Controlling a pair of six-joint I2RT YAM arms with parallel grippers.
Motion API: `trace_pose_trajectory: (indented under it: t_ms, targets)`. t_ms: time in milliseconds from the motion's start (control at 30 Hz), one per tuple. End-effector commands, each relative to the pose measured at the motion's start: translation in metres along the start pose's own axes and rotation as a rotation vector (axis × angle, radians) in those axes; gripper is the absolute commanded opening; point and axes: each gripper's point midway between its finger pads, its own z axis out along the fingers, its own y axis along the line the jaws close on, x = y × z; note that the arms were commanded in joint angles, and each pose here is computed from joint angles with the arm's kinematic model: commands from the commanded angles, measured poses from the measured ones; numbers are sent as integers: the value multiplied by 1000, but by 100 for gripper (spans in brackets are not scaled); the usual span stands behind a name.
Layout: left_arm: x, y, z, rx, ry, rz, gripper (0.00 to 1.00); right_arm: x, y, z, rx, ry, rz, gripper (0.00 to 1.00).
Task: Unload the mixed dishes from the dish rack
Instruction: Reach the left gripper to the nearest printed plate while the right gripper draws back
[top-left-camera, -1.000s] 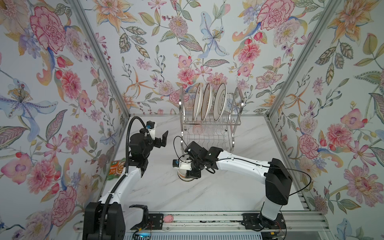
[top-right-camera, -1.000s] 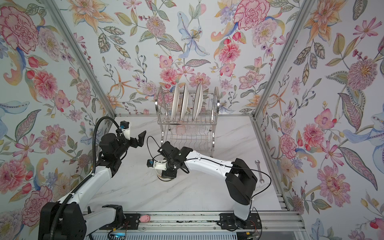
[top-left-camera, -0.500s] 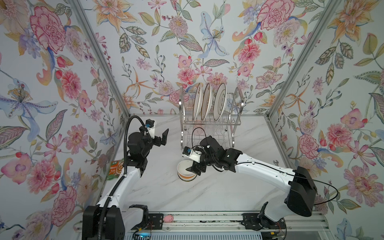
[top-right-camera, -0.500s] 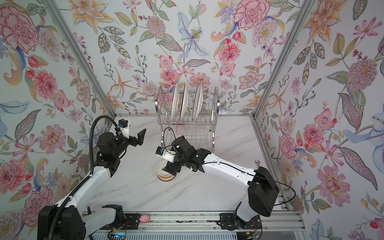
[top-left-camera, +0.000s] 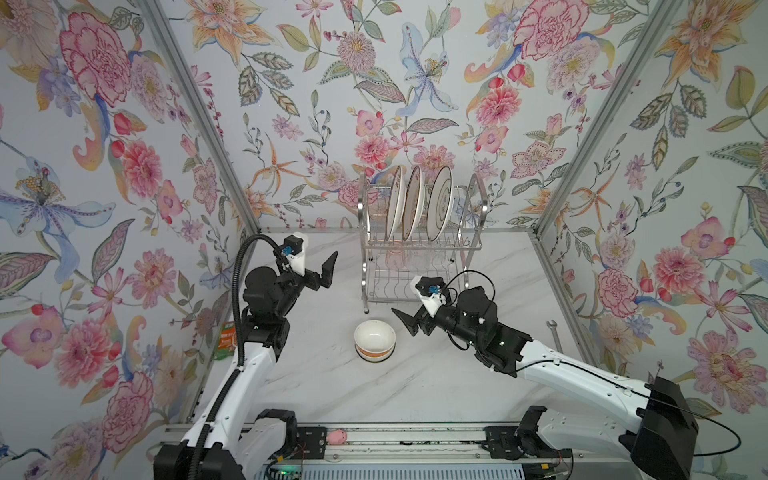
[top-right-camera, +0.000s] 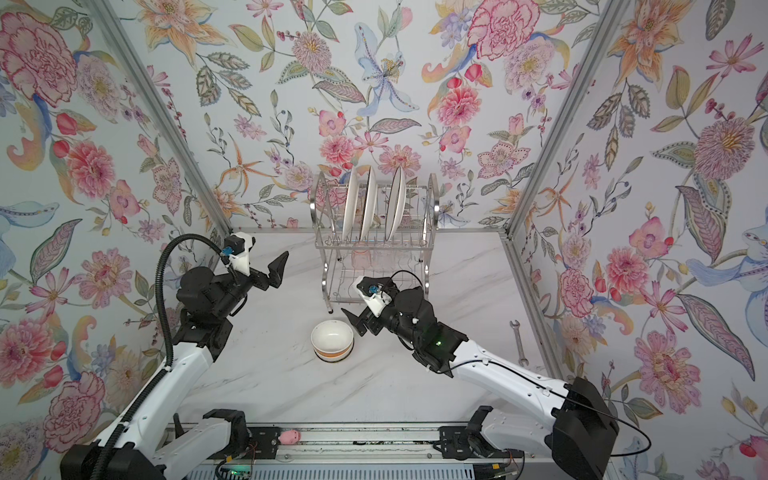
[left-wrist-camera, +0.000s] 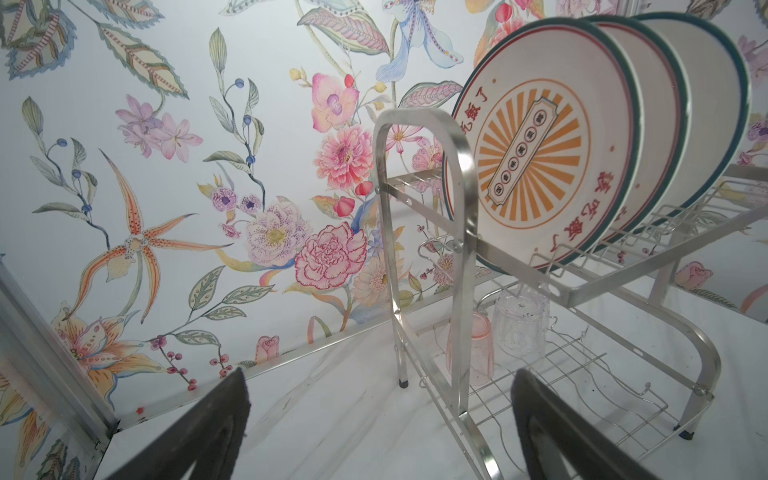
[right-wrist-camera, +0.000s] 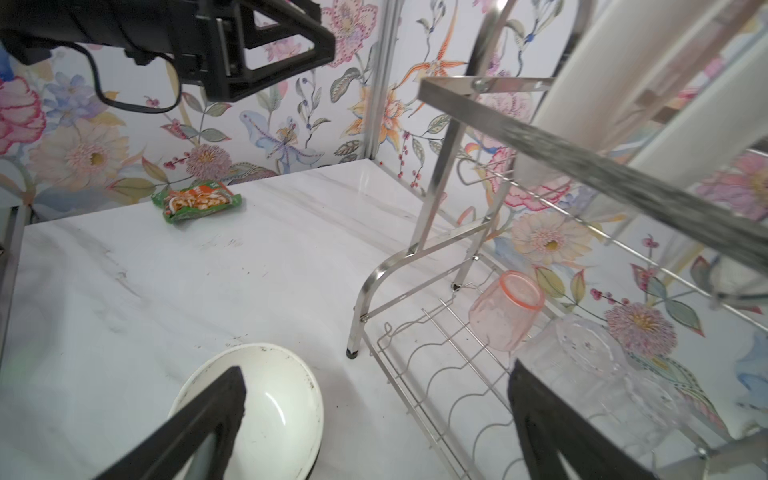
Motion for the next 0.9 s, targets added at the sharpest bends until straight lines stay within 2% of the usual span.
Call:
trace_pose_trajectory:
  t_ms: [0,233,400,633,867]
  targets:
    - [-32,-10,-4,13,-35,37,99,-18,-30,-14,147,-113,75,99]
    - [-56,-49,10,113,-26,87,98,-26,-56,-47,255,-239,158,99]
    - [-71,-81,27,187,-25,110,96,-28,-68,-62,288,-265,204,99]
    - [-82,-115,57,237,-44,50,89,-32,-77,-72,314,-296,216,99]
    - [-78,-134,89,236,-31,-9,76,-39,-86,-78,326,-318,233,99]
